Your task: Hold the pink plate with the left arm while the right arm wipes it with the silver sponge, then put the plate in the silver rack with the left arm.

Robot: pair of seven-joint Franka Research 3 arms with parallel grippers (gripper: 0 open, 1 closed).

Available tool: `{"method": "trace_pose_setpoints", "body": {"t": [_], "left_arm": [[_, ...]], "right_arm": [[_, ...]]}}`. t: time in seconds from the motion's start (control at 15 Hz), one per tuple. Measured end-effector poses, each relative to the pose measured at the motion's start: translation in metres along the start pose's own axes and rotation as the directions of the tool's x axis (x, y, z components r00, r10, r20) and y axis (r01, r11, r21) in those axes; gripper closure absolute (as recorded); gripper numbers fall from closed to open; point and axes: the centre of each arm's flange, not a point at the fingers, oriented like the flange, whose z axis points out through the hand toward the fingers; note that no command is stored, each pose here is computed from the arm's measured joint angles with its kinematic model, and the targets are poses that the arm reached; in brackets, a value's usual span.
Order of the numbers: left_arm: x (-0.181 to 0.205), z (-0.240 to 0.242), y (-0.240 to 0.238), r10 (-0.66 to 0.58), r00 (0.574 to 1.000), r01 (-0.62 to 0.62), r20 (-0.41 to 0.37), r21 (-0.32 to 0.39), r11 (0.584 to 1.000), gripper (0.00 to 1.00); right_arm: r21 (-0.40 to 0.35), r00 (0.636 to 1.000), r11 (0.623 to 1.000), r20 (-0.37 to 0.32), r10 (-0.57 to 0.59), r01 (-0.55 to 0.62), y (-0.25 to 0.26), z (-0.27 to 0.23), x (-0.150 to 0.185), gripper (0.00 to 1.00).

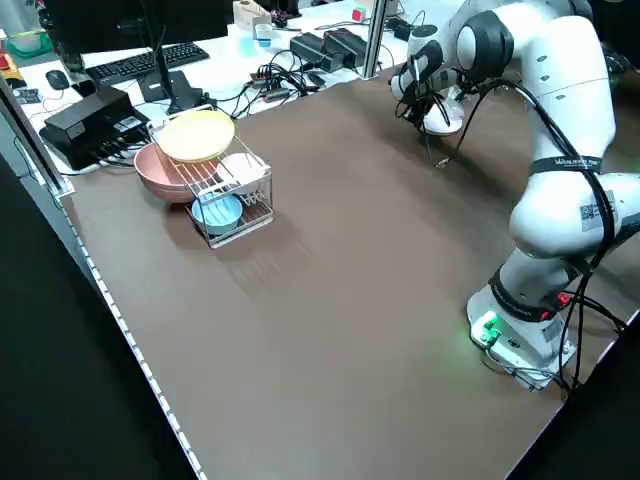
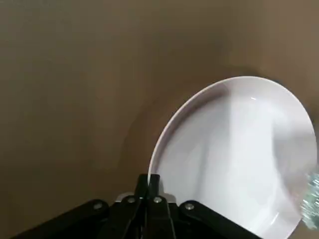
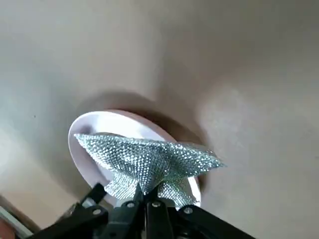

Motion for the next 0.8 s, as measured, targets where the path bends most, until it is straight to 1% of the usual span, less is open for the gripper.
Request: {"method": "trace_pose_setpoints", "body": {"t": [0.13,0.4,0.67,0.8], "left_arm": [[0.0,0.0,0.0,0.0,1.0,0.0,0.0,0.0,1.0,0.98],[0.0,0.0,0.0,0.0,1.0,0.0,0.0,0.0,1.0,0.98],[0.0,0.0,0.0,0.0,1.0,0.0,0.0,0.0,1.0,0.98],[0.0,0.0,0.0,0.0,1.0,0.0,0.0,0.0,1.0,0.98]], "right_arm": [[0.001,1.0,1.0,-0.007,0.007,-0.007,0.0,0.013,-0.003,0.97],[0.02,0.998,1.0,-0.053,-0.016,0.017,0.001,0.04,-0.021,0.98],[0.005,0.998,0.999,-0.039,-0.045,0.045,0.001,0.062,-0.047,0.98],[0.013,0.999,0.999,-0.038,-0.034,0.035,-0.004,0.069,-0.058,0.98]]}}
